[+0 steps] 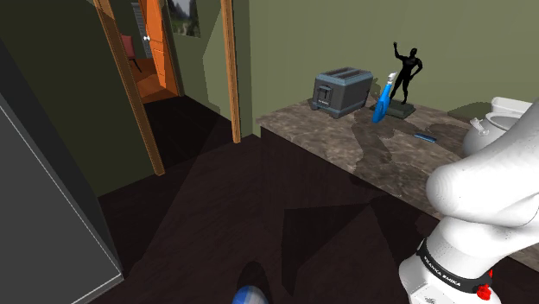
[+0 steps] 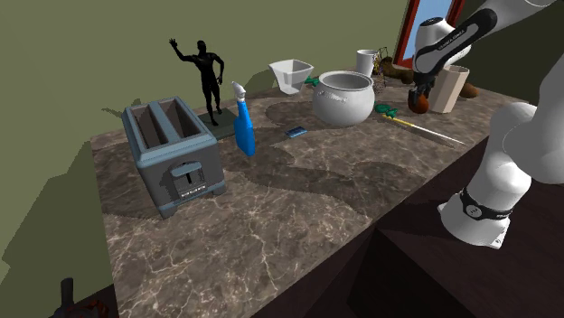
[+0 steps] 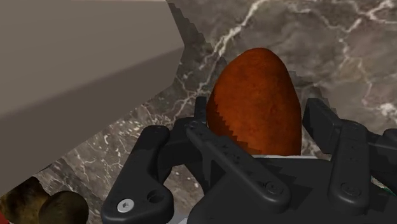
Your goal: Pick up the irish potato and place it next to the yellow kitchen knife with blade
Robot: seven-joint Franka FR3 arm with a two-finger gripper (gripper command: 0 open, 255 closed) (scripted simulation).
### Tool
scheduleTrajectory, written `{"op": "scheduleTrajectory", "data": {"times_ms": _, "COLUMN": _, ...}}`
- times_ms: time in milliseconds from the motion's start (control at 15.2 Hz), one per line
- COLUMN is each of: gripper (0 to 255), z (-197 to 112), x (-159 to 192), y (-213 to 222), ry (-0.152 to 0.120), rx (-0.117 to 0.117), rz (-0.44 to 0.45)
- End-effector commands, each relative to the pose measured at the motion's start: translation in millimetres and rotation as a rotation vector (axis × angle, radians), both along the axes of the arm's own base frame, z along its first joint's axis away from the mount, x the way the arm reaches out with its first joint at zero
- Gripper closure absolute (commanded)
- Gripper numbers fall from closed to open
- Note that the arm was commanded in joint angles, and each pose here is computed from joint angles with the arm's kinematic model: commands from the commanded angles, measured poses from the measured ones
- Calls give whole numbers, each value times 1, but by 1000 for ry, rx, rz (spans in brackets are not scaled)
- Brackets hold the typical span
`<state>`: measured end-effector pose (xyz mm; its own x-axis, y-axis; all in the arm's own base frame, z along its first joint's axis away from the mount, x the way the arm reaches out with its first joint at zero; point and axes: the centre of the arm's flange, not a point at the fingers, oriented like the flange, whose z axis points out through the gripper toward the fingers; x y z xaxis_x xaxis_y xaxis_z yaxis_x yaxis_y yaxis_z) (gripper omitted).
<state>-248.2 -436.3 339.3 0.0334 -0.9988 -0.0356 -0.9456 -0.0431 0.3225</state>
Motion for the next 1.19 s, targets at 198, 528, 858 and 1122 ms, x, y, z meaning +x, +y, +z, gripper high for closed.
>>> {"op": "scheduleTrajectory", "data": {"times_ms": 198, "gripper": 255, "z": -5, "x": 0, "y": 3, "ry": -4, "rx": 10, "rz": -4}}
{"op": "scheduleTrajectory", "data": {"times_ms": 528, "gripper": 0, "z": -3, "x": -1, "y": 4, "ry": -3, "rx": 10, "rz": -4}}
{"op": "scheduleTrajectory", "data": {"times_ms": 858, "gripper": 0, "z": 20, "x": 9, "y": 2, "ry": -4, "rx": 10, "rz": -4}}
{"op": "scheduleTrajectory", "data": {"times_ms": 1122, "gripper": 0, "z": 43, "x": 16, "y": 1, "ry": -4, "rx": 10, "rz": -4}}
